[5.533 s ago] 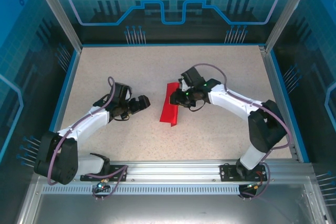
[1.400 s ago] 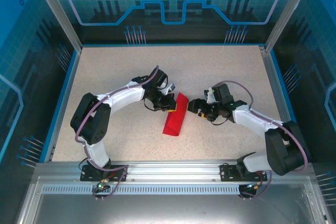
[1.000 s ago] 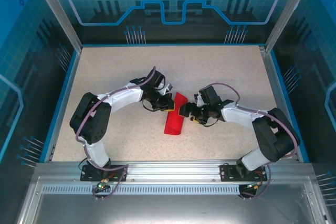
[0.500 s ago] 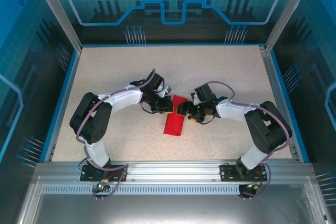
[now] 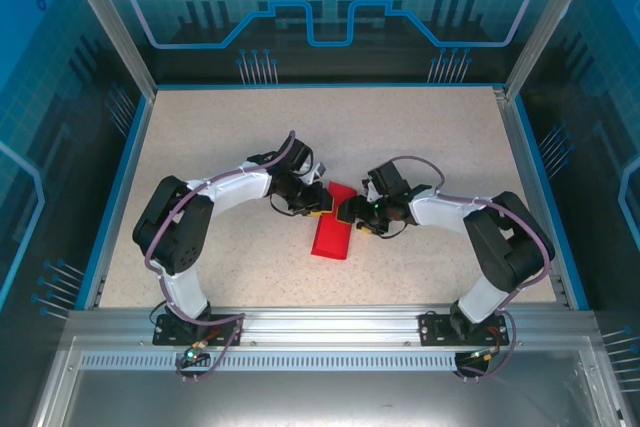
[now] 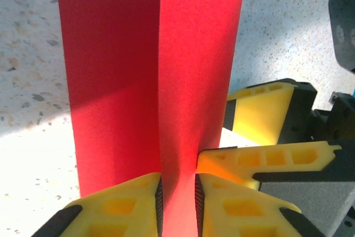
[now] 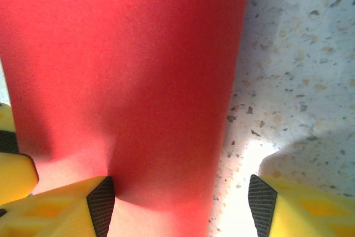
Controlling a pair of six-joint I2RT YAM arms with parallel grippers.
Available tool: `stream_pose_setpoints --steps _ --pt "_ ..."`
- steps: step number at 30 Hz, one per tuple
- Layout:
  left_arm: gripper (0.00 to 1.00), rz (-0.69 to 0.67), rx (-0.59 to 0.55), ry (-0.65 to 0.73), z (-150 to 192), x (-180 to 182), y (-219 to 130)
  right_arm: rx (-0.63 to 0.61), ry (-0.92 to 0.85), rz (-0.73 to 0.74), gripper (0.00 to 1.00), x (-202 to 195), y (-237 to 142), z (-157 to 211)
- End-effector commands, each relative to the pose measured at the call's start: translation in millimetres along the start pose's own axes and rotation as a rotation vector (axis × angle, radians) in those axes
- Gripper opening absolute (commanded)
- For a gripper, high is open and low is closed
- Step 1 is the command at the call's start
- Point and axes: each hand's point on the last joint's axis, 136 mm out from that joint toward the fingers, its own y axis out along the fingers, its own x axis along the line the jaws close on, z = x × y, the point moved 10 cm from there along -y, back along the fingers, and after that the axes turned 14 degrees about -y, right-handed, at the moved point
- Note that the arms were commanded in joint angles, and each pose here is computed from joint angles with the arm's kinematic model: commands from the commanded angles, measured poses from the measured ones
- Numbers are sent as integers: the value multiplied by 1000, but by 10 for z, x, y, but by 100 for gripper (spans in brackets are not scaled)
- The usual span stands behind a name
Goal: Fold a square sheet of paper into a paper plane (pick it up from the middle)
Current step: Fold the square sheet of paper in half at the center of the table.
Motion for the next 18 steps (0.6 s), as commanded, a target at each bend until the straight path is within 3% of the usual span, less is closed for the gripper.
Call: stream_pose_setpoints --steps 1,2,5,11,18 --pt "34 -56 -51 -28 29 88 -114 15 29 55 68 -37 66 30" --pt "40 -67 -78 -32 43 93 -169 11 35 60 68 -42 73 28" --pt "44 -124 -157 -59 74 159 -298 13 45 75 68 -52 104 37" --pt "42 -126 -255 -140 137 324 -464 41 16 110 68 7 153 21" --pt "43 -110 -271 -173 156 416 -525 125 -11 215 71 107 203 -41"
